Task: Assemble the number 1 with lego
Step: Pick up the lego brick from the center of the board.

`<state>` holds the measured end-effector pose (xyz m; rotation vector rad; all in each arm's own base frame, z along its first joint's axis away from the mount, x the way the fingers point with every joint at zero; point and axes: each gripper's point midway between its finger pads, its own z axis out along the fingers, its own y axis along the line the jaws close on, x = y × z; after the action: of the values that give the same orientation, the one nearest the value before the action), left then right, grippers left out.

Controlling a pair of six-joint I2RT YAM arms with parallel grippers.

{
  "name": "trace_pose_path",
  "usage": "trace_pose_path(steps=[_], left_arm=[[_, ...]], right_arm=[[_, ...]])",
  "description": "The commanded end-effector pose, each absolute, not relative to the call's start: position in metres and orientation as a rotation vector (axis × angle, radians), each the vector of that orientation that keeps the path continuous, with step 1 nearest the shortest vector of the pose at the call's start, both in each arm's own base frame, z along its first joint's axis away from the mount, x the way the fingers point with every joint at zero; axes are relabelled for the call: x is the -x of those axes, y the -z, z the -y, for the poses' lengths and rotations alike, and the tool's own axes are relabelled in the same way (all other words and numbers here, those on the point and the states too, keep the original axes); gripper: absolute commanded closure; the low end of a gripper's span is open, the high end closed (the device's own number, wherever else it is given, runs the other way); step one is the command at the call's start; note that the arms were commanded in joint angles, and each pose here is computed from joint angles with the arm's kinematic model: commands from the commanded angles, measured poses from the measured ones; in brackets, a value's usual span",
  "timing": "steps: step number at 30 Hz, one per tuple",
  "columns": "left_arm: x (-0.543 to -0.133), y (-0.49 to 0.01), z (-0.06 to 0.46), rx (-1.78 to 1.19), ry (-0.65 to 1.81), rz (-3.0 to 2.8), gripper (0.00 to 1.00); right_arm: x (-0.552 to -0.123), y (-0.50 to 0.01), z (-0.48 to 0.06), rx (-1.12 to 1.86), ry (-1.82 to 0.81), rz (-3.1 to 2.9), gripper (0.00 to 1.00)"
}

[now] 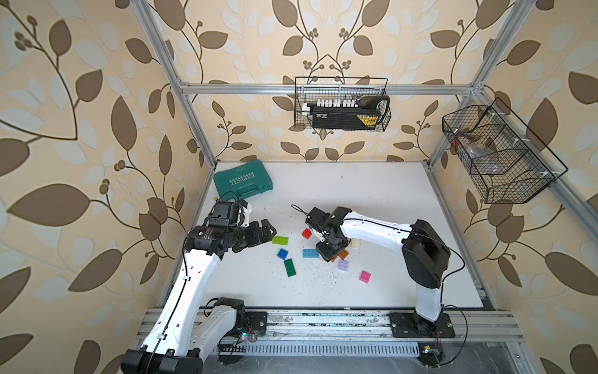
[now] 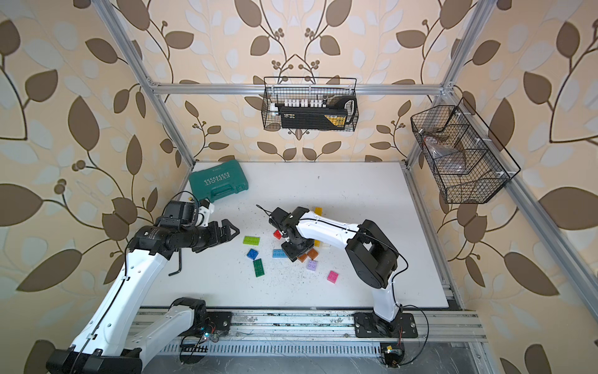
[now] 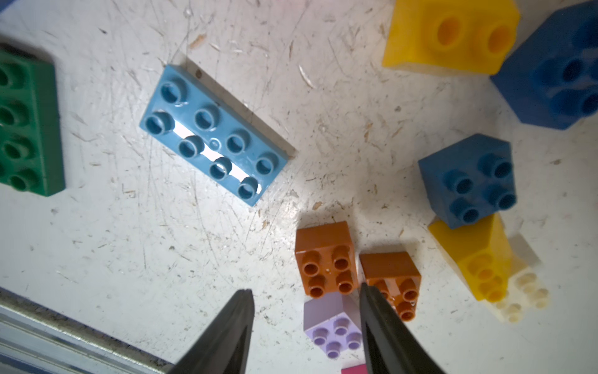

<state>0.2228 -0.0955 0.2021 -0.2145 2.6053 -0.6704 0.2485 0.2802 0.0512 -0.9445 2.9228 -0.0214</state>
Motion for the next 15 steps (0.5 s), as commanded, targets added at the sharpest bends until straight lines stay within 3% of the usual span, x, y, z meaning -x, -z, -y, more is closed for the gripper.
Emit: trace_pose_path(steps=[1,9,15], left_arm=[[-0.224,-0.204,0.097,0.202,0.691,-2.589,0.01],[-0.224,-0.204,0.097,0.203,0.691,-2.59,0.01],[-0.224,-0.204,0.097,0.201,0.691,-2.589,0.01]], right_arm=[[-0.251,-0.037,-0.271,0.968,0.071,-2.955,0.43],[-0.247,-0.023,-0.271,1.013,0.079,-2.982,0.43],[-0.248,-0.023,-0.269,0.959,0.104,-3.0,0.5]])
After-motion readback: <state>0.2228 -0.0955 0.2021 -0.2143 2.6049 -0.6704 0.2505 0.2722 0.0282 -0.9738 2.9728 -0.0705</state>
